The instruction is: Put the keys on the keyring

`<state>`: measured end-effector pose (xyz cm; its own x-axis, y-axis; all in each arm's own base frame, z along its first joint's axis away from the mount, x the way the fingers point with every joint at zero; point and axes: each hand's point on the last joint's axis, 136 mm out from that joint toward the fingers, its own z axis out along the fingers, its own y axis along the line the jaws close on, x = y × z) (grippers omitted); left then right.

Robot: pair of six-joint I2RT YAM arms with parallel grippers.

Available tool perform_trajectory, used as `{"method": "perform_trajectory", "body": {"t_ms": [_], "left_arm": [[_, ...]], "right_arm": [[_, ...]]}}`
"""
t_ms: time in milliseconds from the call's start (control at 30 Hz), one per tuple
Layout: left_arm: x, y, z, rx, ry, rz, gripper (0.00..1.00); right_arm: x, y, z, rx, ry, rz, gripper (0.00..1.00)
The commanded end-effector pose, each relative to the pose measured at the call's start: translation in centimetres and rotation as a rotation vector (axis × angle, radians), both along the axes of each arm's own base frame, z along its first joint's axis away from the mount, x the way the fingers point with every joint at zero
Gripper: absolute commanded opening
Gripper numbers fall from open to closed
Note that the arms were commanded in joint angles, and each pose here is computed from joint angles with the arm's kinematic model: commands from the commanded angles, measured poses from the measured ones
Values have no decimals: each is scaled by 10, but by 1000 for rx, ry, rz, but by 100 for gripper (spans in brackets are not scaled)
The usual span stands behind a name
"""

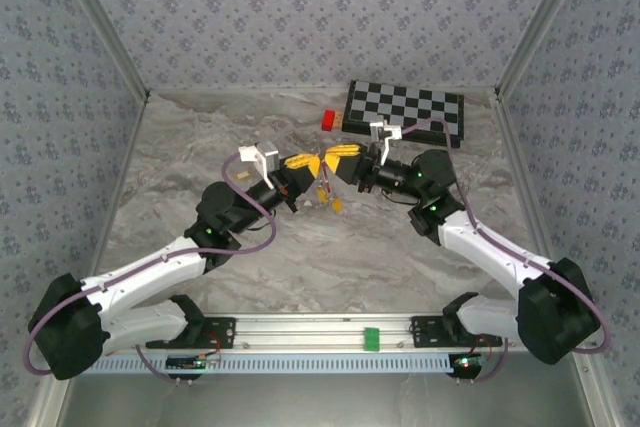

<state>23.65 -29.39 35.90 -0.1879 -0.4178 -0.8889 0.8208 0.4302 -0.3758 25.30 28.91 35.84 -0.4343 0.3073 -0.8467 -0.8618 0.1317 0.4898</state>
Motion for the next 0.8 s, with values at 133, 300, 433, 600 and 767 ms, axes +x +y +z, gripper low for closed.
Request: {"method": "perform_trajectory", "body": {"t_ms": [133, 300, 433, 600, 767], "left_arm": [[-13, 5, 29, -73, -60, -27, 0], [-13, 4, 30, -72, -61, -31, 0], [-12, 4, 29, -68, -62, -24, 0], [-10, 7, 27, -21, -35, -10, 6], [-12, 20, 25, 46, -7, -13, 26]], "right_arm": [[-6, 7, 16, 15, -43, 46, 21], [-9, 10, 17, 13, -48, 60, 13], [-11, 12, 15, 3, -49, 70, 0], [-6, 6, 2, -62, -25, 36, 0], [0, -4, -18, -227, -70, -39, 0]]}}
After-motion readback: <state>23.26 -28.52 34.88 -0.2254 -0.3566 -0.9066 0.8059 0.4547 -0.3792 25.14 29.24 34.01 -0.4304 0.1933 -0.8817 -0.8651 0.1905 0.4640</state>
